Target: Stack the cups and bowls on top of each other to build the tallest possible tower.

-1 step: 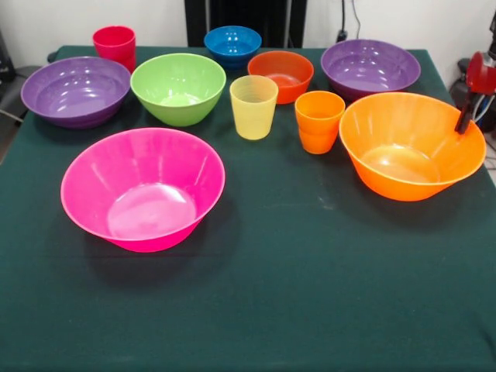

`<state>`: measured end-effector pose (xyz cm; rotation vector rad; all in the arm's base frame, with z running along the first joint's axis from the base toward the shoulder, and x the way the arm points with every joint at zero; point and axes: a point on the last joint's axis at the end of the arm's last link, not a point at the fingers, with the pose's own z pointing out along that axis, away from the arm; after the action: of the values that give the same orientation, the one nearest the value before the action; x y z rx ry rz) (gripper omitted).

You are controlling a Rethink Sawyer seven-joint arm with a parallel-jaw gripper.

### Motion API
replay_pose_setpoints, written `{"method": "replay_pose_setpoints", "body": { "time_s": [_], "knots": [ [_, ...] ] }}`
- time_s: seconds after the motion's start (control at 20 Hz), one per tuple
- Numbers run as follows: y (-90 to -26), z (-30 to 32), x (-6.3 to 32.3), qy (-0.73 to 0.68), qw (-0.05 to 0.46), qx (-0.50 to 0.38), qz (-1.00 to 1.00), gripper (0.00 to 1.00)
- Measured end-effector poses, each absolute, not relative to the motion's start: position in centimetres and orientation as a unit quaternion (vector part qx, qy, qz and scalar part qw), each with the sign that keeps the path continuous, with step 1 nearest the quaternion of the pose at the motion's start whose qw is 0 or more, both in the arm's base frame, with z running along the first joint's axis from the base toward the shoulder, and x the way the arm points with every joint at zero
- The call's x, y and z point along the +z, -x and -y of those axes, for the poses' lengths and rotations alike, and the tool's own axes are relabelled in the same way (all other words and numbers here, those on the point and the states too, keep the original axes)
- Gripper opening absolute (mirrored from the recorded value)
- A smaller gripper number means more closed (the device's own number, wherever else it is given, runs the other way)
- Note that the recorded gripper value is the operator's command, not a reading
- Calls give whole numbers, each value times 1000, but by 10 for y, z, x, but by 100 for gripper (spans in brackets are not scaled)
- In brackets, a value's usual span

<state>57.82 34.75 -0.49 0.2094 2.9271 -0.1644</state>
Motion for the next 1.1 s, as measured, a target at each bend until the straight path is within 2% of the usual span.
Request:
{"method": "replay_pose_setpoints", "body": {
  "time_s": [0.35,0.4,1.1],
  "knots": [
    [-582,-340,-19,-60,121,-73,-988,100],
    [-583,-338,-21,-60,122,-76,-988,0],
    [-597,-328,-7,-60,141,-88,-984,0]
  ]
}}
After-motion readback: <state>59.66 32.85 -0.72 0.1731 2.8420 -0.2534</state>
